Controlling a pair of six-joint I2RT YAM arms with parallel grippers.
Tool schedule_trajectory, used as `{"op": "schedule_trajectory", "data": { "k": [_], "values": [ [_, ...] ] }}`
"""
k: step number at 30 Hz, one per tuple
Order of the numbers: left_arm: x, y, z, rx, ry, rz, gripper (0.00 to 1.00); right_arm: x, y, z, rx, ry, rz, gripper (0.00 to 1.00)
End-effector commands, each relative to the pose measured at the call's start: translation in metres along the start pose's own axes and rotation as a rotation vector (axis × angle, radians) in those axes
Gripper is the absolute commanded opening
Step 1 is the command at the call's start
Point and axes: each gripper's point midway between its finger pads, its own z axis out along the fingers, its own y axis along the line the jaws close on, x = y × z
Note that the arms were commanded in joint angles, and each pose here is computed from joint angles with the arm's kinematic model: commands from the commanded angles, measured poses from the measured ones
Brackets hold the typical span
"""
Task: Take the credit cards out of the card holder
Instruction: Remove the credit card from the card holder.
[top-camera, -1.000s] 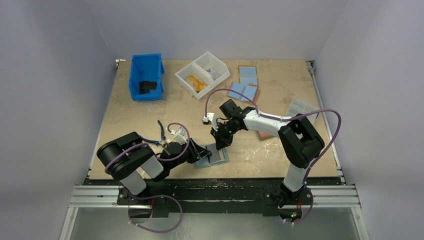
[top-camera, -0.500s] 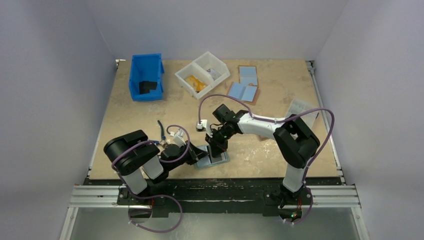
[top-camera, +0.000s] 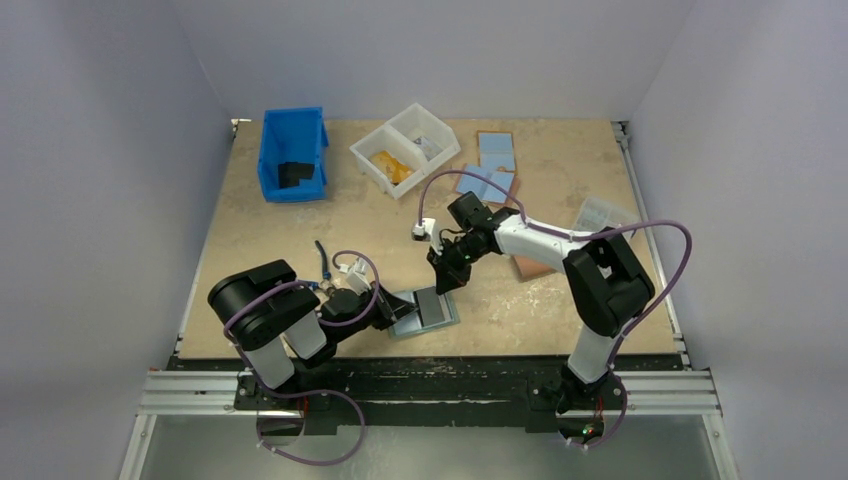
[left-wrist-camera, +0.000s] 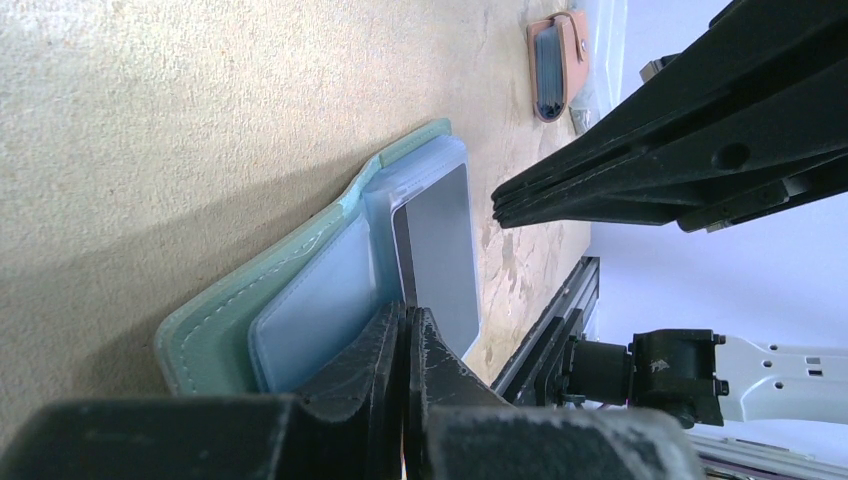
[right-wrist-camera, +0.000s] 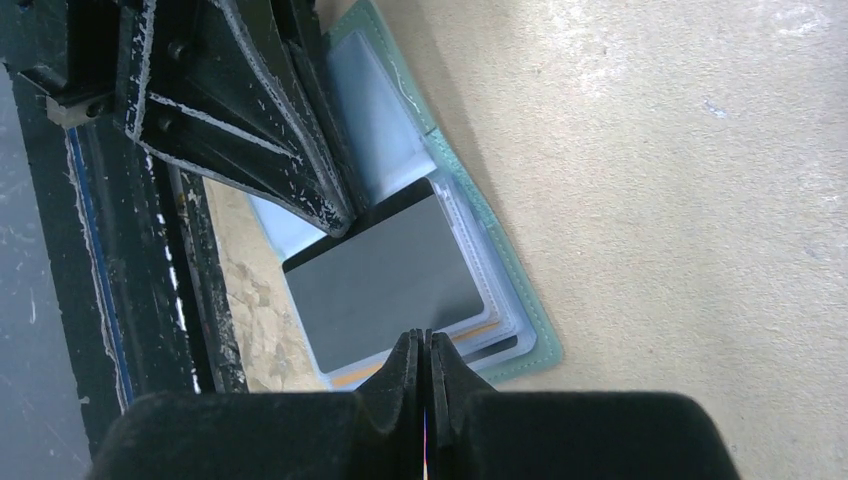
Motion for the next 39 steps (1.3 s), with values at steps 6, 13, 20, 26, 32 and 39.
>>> {"op": "schedule_trajectory", "data": {
  "k": [6, 13, 20, 26, 32, 39],
  "values": [
    [-0.008, -0.024, -0.001, 0.095, -0.035, 0.018, 0.00, -0.001, 0.013, 0.005, -0.067, -0.002, 0.041, 0.03],
    [-0.008, -0.025, -0.001, 0.098, -0.034, 0.019, 0.00, 0.006, 0.008, 0.013, -0.061, 0.020, 0.100, 0.09],
    [-0.008, -0.025, -0.002, 0.095, -0.035, 0.018, 0.12, 0.013, -0.003, 0.016, -0.005, 0.045, 0.143, 0.13],
    [-0.008, -0.025, -0.001, 0.094, -0.033, 0.019, 0.14, 0.014, -0.008, 0.015, 0.027, 0.049, 0.135, 0.16],
    [-0.008, -0.024, -0.001, 0.092, -0.032, 0.016, 0.14, 0.011, -0.004, 0.012, 0.014, 0.041, 0.124, 0.19],
    [-0.008, -0.023, -0.001, 0.085, -0.033, 0.016, 0.14, -0.001, 0.006, 0.003, -0.015, 0.000, 0.086, 0.22]
  ]
}}
